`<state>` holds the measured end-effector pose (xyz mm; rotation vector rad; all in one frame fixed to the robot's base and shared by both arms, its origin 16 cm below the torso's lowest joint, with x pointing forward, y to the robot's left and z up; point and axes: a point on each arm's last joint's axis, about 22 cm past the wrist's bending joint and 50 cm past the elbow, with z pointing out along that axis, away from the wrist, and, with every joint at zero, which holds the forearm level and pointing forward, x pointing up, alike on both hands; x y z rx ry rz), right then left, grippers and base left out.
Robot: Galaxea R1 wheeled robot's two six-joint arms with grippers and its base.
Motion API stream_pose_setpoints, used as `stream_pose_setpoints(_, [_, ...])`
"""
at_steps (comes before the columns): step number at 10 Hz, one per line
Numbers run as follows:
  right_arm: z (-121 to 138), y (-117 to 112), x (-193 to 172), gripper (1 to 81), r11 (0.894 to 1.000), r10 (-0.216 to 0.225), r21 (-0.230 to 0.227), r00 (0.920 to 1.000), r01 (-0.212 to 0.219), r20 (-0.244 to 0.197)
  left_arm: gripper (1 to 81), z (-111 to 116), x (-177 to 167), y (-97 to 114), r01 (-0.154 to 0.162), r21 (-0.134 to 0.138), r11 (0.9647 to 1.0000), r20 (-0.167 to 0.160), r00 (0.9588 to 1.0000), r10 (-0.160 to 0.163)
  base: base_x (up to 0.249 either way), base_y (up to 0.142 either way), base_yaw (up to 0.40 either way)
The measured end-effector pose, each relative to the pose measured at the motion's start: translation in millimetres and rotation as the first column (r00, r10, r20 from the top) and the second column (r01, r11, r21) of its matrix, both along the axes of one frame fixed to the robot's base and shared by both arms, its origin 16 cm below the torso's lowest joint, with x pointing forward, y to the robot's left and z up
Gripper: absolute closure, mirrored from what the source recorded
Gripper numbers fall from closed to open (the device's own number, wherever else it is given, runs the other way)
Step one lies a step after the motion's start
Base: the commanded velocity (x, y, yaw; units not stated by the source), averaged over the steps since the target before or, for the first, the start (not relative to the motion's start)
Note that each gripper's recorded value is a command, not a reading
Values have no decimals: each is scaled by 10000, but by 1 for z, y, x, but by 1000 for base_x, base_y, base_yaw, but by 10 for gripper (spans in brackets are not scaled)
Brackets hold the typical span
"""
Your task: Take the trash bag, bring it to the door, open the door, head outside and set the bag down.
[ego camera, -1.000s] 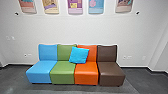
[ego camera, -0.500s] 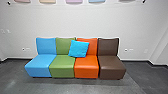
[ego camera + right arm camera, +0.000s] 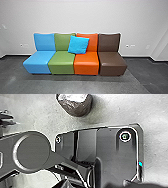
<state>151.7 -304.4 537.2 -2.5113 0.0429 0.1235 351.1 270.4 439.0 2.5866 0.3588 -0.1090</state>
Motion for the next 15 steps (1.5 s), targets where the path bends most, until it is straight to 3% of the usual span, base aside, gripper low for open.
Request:
stream_pose_setpoints(4, [-13, -9, 42, 10, 10000, -6, -83, 9980, 12, 636, 10, -14, 38, -9, 32, -42, 10000, 375, 9993, -31, 0, 0, 0])
stream_pose_setpoints(7, [-27, -8, 72, 10, 10000, 14, -66, 9948, -8, 1016, 10, -22, 74, -26, 127, -183, 9998, 756, 9971, -113, 0, 0, 0])
stream_pose_setpoints(11, [-40, -9, 107, 10, 9999, 154, -49, 9884, -148, 1514, 10, -35, 107, -32, 80, -276, 9996, 1256, 9921, -45, 0, 0, 0])
stream_pose_setpoints(15, [-62, -7, 125, 10, 9997, 201, 121, 9913, -219, 1297, 10, -79, 116, -25, -70, -245, 9997, 853, 9963, 90, 0, 0, 0])
